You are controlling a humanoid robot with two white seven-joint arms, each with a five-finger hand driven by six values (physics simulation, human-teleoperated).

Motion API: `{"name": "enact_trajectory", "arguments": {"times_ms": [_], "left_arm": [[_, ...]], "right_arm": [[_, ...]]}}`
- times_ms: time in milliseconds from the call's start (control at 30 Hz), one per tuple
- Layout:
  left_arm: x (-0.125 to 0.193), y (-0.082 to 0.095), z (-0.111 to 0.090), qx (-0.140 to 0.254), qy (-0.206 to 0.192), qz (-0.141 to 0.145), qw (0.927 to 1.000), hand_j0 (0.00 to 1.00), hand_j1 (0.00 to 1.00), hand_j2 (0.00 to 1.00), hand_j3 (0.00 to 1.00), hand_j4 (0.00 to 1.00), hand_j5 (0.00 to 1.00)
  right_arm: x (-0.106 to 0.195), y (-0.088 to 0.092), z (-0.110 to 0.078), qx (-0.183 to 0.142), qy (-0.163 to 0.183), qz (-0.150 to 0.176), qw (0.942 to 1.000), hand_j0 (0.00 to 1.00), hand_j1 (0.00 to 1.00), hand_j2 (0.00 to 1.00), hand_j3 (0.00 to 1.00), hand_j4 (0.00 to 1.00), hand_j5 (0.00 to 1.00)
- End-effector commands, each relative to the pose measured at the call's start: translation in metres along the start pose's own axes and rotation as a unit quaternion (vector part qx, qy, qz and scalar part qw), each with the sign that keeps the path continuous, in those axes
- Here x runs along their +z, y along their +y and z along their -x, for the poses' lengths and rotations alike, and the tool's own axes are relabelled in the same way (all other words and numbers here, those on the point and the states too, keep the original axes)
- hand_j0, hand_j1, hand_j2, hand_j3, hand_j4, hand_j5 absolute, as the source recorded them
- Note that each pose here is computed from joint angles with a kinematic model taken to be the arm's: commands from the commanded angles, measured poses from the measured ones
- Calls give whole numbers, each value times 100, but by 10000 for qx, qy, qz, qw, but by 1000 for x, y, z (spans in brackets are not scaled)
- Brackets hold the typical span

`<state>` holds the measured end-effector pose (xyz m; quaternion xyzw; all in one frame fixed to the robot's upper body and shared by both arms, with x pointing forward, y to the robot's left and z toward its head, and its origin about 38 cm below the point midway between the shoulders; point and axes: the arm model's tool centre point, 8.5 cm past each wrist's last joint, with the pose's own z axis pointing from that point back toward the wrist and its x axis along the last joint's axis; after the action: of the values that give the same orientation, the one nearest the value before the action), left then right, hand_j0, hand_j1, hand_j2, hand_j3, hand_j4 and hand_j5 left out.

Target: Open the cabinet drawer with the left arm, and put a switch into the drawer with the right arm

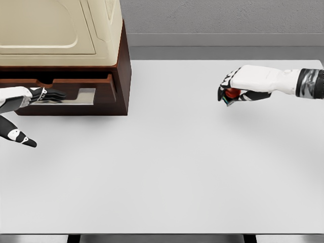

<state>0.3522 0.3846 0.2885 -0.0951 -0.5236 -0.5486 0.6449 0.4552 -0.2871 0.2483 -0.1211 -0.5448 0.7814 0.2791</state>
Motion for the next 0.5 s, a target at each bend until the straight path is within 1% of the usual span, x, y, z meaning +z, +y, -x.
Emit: {"name": "enact_trajectory", "arguments": {"times_ms": [0, 167, 300, 400, 467], "left_arm": [[3, -6, 27, -845, 846, 164, 9927, 100, 100, 100, 100, 100, 100], [14, -3, 27, -823, 953, 110, 9920, 100, 100, 100, 100, 100, 100], [16, -3, 27, -825, 985, 106, 9917, 100, 100, 100, 100, 100, 100], [16, -5, 30, -795, 1001, 136, 9917, 100, 100, 100, 100, 100, 100], [19, -3, 29, -792, 1035, 113, 9914, 100, 100, 100, 100, 100, 100]], "right_arm": [[-7, -4, -6, 9, -117, 84, 9999, 53, 53, 53, 53, 53, 53], [-16, -14, -13, 54, -253, 213, 9994, 53, 53, 53, 53, 53, 53], [-23, -18, -17, 46, -348, 281, 9990, 53, 53, 53, 53, 53, 53], [-28, -25, -21, 80, -424, 354, 9984, 53, 53, 53, 53, 53, 53], [-30, -30, -26, 122, -510, 411, 9978, 53, 53, 53, 53, 53, 53]]}}
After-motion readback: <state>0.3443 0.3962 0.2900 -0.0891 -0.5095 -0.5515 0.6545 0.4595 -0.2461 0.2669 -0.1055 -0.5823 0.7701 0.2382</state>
